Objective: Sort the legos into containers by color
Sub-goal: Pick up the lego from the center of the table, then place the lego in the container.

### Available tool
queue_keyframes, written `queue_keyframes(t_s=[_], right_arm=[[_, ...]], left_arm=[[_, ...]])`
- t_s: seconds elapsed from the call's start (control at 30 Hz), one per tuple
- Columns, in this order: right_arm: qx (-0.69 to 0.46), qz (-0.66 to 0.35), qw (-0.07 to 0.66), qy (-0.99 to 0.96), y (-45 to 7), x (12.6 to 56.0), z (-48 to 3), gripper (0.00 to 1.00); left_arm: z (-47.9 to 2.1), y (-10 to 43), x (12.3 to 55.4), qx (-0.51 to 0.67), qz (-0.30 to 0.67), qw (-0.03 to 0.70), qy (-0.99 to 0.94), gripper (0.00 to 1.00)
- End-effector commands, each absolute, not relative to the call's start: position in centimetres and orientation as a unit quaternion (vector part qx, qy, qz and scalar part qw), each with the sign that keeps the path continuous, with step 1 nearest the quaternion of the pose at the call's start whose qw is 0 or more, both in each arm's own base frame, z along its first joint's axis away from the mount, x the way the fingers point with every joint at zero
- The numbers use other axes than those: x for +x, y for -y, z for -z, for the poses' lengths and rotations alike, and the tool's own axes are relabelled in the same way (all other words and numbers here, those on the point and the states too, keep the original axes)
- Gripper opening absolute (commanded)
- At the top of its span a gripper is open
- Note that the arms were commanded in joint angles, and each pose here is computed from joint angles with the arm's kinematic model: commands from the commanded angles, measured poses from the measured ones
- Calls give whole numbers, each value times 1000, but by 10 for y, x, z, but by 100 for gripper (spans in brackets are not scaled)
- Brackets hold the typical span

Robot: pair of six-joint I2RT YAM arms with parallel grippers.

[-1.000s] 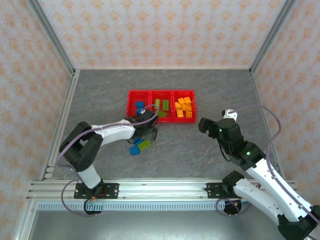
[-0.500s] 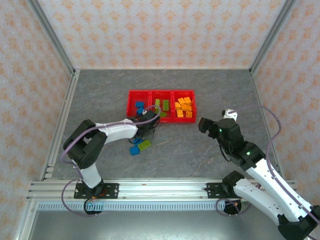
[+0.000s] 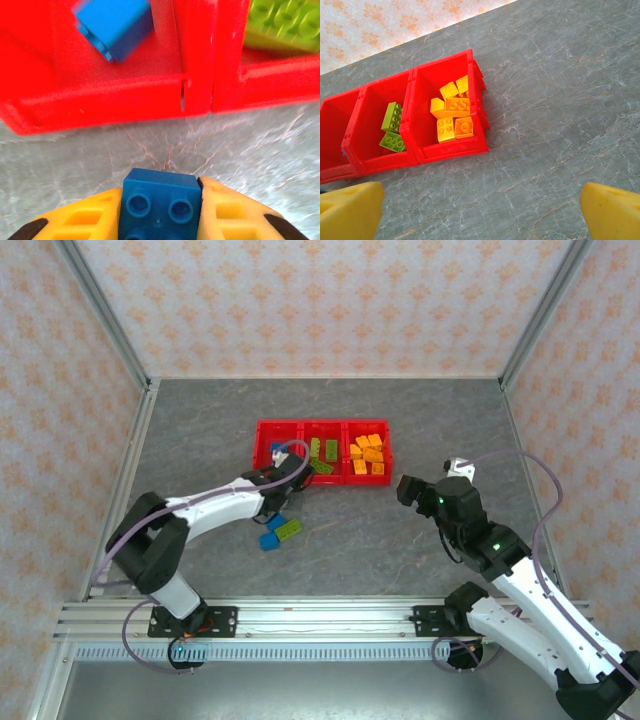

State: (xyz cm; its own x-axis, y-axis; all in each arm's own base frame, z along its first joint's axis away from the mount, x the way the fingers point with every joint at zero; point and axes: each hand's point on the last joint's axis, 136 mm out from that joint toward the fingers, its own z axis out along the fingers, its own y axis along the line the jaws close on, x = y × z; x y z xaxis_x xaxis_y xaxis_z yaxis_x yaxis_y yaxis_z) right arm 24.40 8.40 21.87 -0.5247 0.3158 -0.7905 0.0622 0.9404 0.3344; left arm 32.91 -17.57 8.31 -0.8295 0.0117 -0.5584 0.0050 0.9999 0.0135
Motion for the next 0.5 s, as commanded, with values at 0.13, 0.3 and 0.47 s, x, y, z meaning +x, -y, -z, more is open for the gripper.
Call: queue_keyframes(t_s=[0.13,0.3,0.47], right_arm=[[118,-123,485,-858,-78,245,-221,100],[118,-123,485,-858,-78,245,-222,100],[116,-124,485,-858,-78,245,-221,100]], left_arm=[[-162,142,388,-79,-5,376,-923,34],[-162,135,424,-91,-14,375,-922,34],[-144,144,452,-79,-16,351,-933,34]])
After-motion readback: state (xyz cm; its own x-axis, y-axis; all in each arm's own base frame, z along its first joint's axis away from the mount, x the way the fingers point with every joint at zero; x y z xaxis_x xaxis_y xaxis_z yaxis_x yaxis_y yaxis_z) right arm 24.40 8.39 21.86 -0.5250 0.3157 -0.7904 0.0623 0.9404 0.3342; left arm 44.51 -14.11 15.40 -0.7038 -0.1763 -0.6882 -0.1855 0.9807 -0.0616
